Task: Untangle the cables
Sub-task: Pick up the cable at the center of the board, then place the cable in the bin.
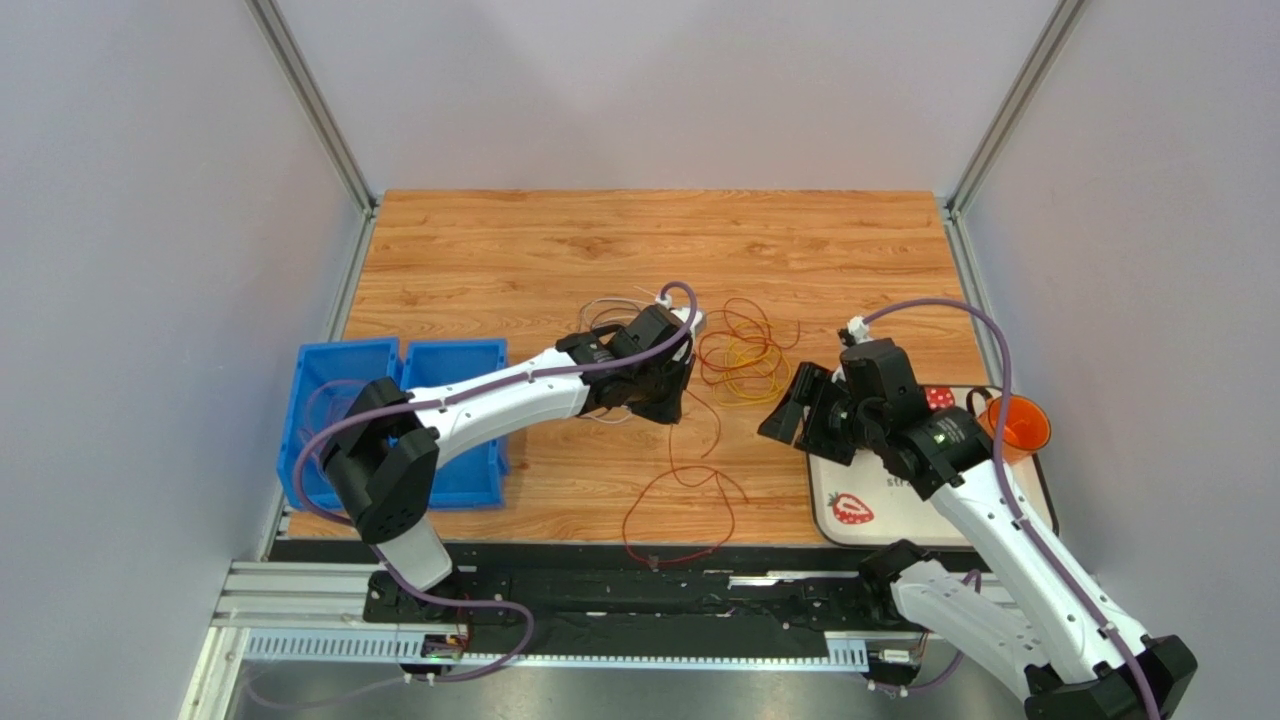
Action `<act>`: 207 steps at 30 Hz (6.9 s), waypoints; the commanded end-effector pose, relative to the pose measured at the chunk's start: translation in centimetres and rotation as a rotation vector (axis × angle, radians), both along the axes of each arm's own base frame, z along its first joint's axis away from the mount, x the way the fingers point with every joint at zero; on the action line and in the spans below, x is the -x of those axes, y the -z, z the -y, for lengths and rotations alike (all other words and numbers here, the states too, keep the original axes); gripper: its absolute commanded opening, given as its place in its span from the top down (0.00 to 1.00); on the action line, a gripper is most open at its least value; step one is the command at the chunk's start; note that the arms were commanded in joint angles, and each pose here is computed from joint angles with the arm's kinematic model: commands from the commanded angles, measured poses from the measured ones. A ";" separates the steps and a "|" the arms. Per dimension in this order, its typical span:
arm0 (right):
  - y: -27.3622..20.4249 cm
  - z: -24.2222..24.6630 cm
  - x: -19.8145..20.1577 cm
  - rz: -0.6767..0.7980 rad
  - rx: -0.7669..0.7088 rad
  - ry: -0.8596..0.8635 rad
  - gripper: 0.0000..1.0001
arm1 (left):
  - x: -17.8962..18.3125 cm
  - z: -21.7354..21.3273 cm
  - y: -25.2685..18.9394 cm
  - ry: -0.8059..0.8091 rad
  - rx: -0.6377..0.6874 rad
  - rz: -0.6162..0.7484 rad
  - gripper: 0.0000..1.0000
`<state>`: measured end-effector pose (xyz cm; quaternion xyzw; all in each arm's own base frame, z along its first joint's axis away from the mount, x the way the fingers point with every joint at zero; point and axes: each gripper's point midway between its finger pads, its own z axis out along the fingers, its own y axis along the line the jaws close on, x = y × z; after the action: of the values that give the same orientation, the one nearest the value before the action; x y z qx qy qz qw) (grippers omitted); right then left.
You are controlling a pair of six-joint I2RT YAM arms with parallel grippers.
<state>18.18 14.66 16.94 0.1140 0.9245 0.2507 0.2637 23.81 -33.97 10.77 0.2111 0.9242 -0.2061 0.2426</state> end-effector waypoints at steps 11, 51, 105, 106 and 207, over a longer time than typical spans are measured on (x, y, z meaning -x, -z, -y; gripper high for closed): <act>3.7 -3.1 2.2 -0.097 0.011 -0.100 0.36 | 1.9 -2.8 2.1 -0.189 -0.107 -0.094 1.00; 8.9 -13.4 0.1 -0.189 0.064 -0.201 0.50 | 3.2 -4.6 7.7 -0.278 -0.249 -0.140 1.00; 1.2 -0.8 2.8 0.084 0.086 0.035 0.48 | 10.4 2.5 2.7 0.137 -0.193 0.122 0.16; 1.2 -0.6 2.8 0.085 0.087 0.038 0.48 | 10.5 2.9 3.3 0.145 -0.197 0.118 0.16; 1.3 -2.7 1.2 0.098 0.109 -0.030 0.50 | 1.1 -30.8 -47.3 -0.786 0.187 0.977 1.00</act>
<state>16.06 16.28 13.98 0.0732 0.9355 0.1828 0.2933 24.97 -6.25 54.28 -0.0711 0.7420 -0.0745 0.6625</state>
